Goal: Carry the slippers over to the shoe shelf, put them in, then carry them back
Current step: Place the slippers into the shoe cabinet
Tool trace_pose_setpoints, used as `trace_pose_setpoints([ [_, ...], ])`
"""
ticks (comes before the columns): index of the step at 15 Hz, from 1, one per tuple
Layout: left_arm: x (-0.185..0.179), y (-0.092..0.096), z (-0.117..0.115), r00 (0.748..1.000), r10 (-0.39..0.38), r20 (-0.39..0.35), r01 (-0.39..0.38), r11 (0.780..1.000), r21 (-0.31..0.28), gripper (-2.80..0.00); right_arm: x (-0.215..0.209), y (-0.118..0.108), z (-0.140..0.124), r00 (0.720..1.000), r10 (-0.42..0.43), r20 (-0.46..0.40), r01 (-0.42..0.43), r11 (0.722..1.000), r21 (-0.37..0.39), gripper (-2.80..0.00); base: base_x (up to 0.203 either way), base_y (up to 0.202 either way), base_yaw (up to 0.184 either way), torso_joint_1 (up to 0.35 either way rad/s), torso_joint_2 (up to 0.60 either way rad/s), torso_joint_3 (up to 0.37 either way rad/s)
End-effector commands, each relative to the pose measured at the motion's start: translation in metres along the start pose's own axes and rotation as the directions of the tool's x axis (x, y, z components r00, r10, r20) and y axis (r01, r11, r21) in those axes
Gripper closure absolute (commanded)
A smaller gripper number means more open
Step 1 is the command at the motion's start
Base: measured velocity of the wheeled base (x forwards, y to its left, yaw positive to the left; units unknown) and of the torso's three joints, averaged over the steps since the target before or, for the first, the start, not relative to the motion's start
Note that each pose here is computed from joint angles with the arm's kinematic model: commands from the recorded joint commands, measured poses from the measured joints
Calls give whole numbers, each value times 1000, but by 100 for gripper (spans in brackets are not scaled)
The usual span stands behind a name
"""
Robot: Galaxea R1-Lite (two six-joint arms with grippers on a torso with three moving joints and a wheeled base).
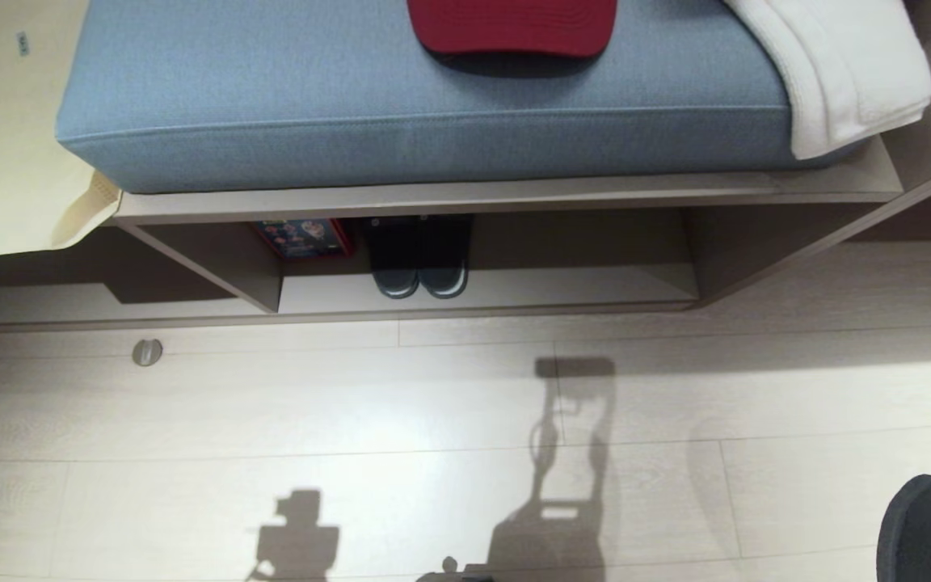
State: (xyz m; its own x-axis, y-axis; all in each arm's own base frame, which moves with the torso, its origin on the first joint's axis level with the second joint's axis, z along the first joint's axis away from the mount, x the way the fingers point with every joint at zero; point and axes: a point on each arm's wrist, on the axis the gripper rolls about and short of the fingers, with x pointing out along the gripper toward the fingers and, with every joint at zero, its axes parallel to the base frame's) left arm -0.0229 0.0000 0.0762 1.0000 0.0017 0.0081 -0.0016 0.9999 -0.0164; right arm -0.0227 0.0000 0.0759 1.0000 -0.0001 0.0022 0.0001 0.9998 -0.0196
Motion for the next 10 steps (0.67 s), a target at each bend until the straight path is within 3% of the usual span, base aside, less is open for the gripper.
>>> trace_pose_setpoints([
  [1, 0, 0, 0, 1000, 0, 0, 0, 1000, 0, 0, 0, 0, 0, 1000, 0, -2, 0, 1000, 0, 0, 0, 0, 0, 2, 7, -201],
  [10, 0, 0, 0, 1000, 1, 1, -1, 1000, 0, 0, 0, 0, 0, 1000, 0, -2, 0, 1000, 0, 0, 0, 0, 0, 1, 4, -195],
])
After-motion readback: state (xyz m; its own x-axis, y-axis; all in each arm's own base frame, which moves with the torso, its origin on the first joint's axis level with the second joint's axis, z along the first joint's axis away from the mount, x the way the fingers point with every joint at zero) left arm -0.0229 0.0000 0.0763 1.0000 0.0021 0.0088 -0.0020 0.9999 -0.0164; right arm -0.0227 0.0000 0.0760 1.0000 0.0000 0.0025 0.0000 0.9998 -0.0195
